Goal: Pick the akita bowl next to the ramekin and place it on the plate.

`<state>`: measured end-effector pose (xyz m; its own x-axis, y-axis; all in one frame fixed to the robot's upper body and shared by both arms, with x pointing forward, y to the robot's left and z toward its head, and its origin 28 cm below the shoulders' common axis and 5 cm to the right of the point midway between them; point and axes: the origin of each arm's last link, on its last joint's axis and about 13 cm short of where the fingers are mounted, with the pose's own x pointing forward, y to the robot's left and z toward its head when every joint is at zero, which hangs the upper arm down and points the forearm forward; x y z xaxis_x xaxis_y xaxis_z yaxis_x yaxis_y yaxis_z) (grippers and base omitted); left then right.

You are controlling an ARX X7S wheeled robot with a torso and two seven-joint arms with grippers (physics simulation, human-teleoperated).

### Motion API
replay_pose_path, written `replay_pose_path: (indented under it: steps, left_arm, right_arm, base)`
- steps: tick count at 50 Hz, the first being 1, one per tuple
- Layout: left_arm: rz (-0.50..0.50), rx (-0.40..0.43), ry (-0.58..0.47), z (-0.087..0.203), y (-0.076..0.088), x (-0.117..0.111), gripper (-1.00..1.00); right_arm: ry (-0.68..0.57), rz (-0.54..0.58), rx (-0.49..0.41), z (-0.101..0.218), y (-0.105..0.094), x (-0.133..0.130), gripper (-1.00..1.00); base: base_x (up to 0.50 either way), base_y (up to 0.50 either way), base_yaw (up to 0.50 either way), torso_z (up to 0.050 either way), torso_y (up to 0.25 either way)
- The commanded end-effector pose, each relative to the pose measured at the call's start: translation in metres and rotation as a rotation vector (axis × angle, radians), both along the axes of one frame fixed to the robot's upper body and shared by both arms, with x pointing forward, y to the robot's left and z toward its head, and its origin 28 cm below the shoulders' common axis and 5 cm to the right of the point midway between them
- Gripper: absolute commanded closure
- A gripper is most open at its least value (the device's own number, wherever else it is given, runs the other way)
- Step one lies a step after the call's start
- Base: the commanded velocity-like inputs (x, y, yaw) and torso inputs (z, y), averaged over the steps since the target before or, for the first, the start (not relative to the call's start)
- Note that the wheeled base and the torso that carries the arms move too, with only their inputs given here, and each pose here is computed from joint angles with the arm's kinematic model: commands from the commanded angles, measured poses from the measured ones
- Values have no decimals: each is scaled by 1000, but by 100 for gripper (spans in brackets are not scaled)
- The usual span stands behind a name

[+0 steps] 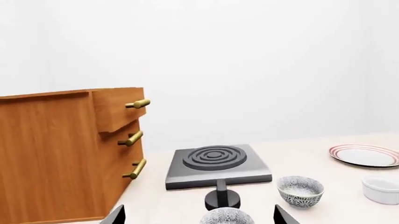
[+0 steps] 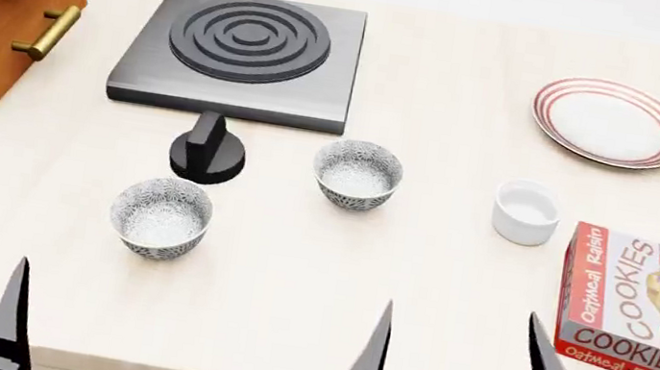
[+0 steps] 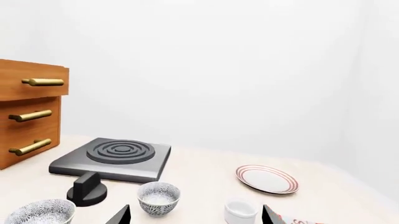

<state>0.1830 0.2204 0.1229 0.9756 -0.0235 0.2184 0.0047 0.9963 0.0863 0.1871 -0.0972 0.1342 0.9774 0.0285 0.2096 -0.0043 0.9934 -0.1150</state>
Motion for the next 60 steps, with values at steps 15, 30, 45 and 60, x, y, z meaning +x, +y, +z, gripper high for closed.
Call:
replay_pose_path:
  steps: [15, 30, 45, 60]
  left_arm:
    - [-1, -7, -53, 20, 2, -8, -100]
    - [-8, -11, -77, 27, 2, -14, -100]
    - [-6, -16, -80, 28, 2, -15, -100]
    - [-2, -14, -79, 27, 2, -14, -100]
  right_arm:
    - [-86, -5, -22, 21, 1, -10, -100]
    - [-110, -12, -27, 26, 0, -14, -100]
    - [-123, -6, -6, 25, -1, -14, -100]
    - [-128, 2, 16, 25, -2, -15, -100]
  base:
    - [0, 0, 0, 0, 0]
    - [0, 0, 0, 0, 0]
    - [0, 0, 0, 0, 0]
    - [230, 0, 0, 0, 0]
